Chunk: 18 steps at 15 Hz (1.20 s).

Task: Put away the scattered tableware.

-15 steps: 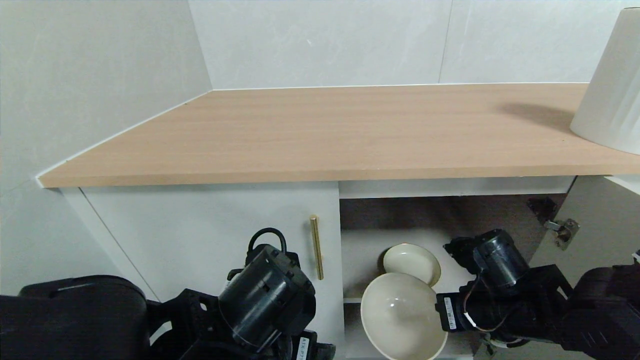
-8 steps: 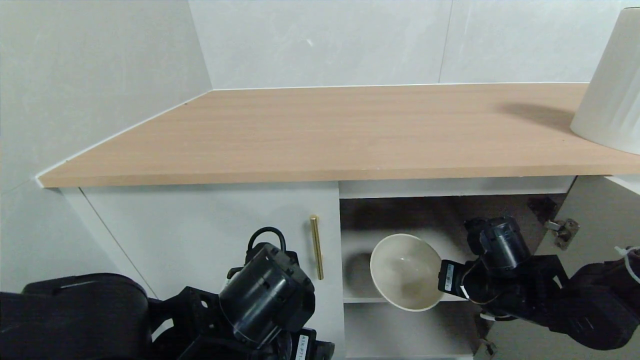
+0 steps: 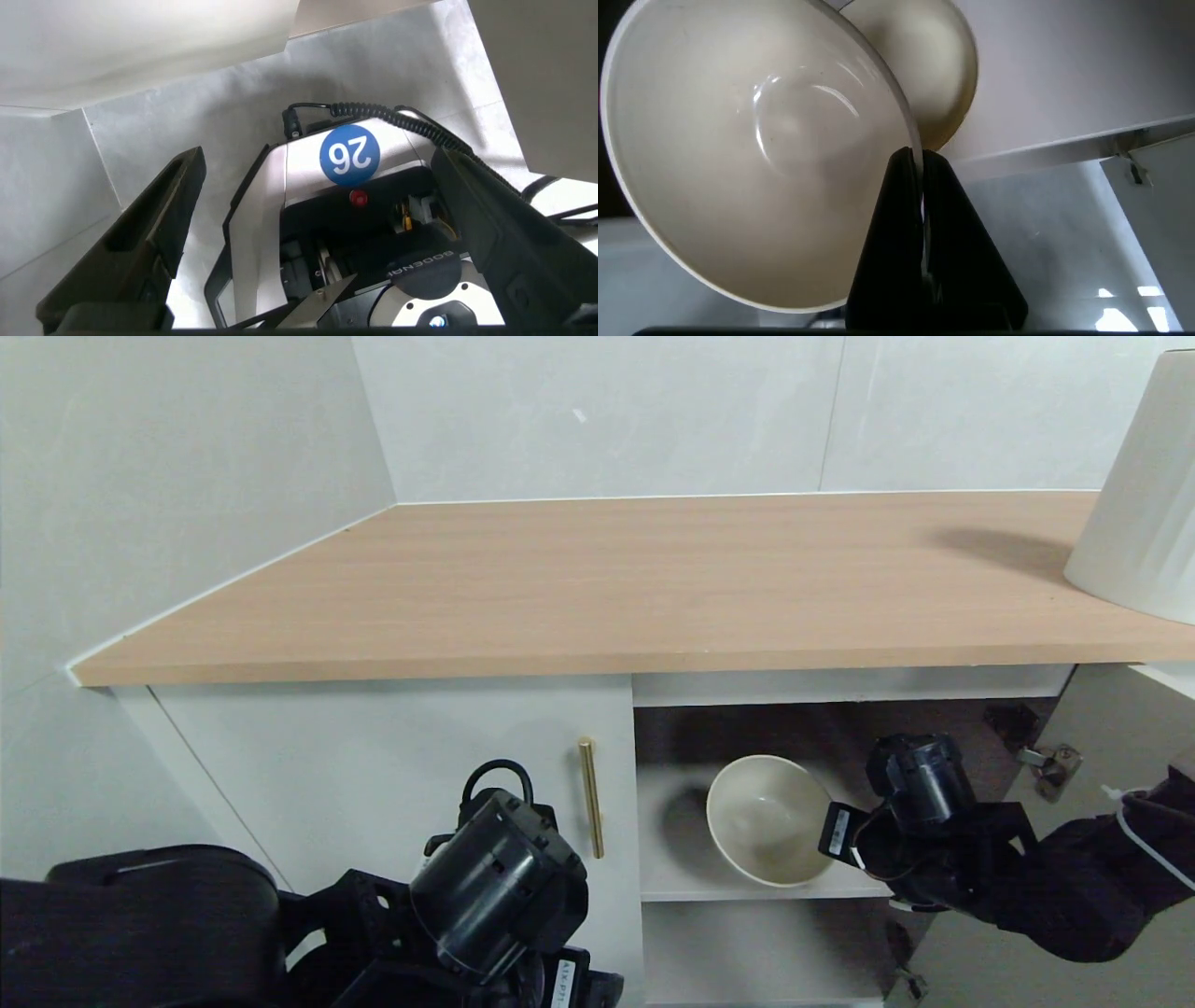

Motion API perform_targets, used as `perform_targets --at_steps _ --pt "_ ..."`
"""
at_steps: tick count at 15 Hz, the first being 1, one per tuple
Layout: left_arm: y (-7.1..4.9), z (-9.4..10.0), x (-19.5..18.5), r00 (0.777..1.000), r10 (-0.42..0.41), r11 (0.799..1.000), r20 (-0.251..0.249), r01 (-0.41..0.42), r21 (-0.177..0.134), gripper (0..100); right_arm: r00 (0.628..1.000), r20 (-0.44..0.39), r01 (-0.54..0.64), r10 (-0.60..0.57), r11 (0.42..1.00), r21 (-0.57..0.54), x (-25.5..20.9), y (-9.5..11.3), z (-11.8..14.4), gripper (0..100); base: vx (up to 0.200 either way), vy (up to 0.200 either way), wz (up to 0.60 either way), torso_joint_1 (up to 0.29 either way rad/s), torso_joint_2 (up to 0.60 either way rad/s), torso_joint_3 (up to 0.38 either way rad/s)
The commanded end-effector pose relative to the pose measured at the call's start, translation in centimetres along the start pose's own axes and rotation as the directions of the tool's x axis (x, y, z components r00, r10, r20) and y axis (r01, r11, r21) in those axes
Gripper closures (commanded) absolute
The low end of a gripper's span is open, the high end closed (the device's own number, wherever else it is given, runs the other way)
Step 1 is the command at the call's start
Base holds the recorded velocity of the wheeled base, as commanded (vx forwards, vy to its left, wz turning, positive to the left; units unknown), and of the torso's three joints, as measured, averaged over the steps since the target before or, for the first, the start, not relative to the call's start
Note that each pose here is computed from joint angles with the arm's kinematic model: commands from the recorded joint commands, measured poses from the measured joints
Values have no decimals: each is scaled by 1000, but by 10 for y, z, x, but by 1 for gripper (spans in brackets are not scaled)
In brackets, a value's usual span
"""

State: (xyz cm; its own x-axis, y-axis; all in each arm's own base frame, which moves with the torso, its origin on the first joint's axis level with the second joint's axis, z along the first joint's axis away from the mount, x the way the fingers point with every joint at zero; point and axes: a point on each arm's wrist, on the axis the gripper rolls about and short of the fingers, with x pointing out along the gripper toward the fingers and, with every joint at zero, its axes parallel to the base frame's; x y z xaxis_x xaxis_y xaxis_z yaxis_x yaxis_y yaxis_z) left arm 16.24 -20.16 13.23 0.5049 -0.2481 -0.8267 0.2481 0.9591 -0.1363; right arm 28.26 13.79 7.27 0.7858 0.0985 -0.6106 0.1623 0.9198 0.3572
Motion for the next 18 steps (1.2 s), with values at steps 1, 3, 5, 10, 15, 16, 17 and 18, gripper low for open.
perform_targets --at_steps 1,3,5,10,15,16,17,18 --pt "0 0 1 1000 2 1000 -3 -2 0 0 999 -2 34 -34 999 9 15 -2 0 100 0 0 0 0 0 0" --pt "0 0 1 1000 2 1000 -3 -2 0 0 998 -4 55 -55 998 22 27 -6 1 100 0 0 0 0 0 0" --pt "0 0 1 1000 3 1000 -4 -3 1 0 998 -3 60 -60 998 31 30 -6 2 100 0 0 0 0 0 0" --pt "0 0 2 1000 4 1000 -5 -4 1 0 995 31 88 -90 994 58 46 -12 1 100 0 0 0 0 0 0" --pt "0 0 2 1000 4 1000 -5 -4 1 0 995 31 94 -96 994 57 53 -11 -1 100 0 0 0 0 0 0" --pt "0 0 2 1000 4 1000 -5 -4 1 0 995 30 95 -97 994 55 53 -11 -1 100 0 0 0 0 0 0" --pt "0 0 2 1000 4 1000 -5 -4 1 0 995 29 96 -98 994 55 54 -12 -2 100 0 0 0 0 0 0" --pt "0 0 1 1000 3 1000 -4 -3 1 0 995 28 97 -98 994 54 55 -11 -2 100 0 0 0 0 0 0"
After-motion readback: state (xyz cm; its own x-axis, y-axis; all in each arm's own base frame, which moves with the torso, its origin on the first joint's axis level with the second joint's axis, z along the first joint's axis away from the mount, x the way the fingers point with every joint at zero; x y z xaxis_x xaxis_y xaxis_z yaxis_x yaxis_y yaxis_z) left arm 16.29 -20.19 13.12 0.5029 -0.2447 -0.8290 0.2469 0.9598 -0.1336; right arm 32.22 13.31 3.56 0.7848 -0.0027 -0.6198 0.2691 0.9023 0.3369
